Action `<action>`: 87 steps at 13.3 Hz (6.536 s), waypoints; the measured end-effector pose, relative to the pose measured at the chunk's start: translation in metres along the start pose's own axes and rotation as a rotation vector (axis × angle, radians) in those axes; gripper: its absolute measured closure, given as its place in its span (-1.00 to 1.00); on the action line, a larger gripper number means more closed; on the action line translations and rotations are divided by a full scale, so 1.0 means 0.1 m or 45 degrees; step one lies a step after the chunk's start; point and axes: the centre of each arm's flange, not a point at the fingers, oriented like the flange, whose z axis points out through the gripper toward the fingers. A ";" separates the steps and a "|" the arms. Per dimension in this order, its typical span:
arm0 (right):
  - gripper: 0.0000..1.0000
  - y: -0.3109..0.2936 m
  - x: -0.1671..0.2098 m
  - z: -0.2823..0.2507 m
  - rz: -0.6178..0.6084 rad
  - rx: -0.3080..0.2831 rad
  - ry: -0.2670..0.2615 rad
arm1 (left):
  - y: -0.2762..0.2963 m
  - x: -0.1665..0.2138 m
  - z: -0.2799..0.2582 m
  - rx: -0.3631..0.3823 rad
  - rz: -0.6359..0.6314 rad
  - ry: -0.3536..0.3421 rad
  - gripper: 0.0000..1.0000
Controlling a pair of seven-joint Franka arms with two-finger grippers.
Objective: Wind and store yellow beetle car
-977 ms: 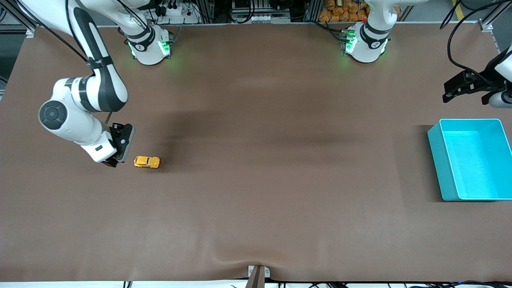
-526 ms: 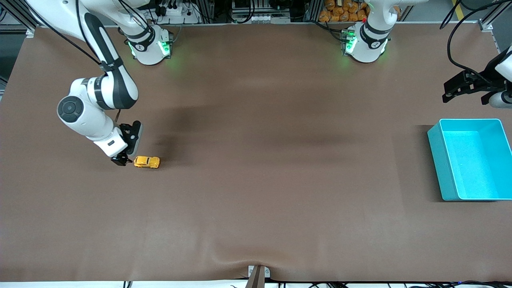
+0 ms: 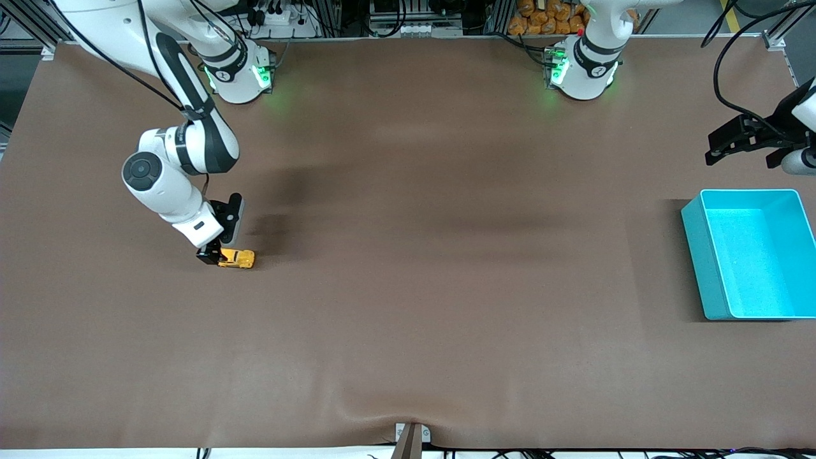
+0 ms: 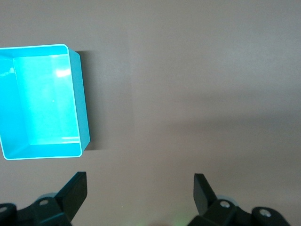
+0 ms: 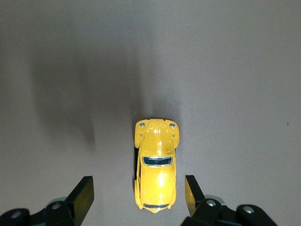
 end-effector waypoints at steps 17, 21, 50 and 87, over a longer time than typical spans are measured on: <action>0.13 0.08 -0.02 0.33 0.010 -0.052 -0.004 | 0.00 0.00 0.00 -0.001 0.000 0.000 -1.00; 0.14 0.08 -0.04 0.33 0.016 -0.051 -0.005 | 0.00 0.00 0.00 -0.001 0.000 0.000 -1.00; 0.14 0.10 -1.48 0.35 0.063 -0.033 -0.047 | -0.06 0.01 0.02 -0.008 -0.016 -0.004 -1.00; -1.00 0.77 -1.68 -0.17 0.283 0.189 -0.023 | -0.11 0.01 0.02 -0.009 -0.026 -0.005 -1.00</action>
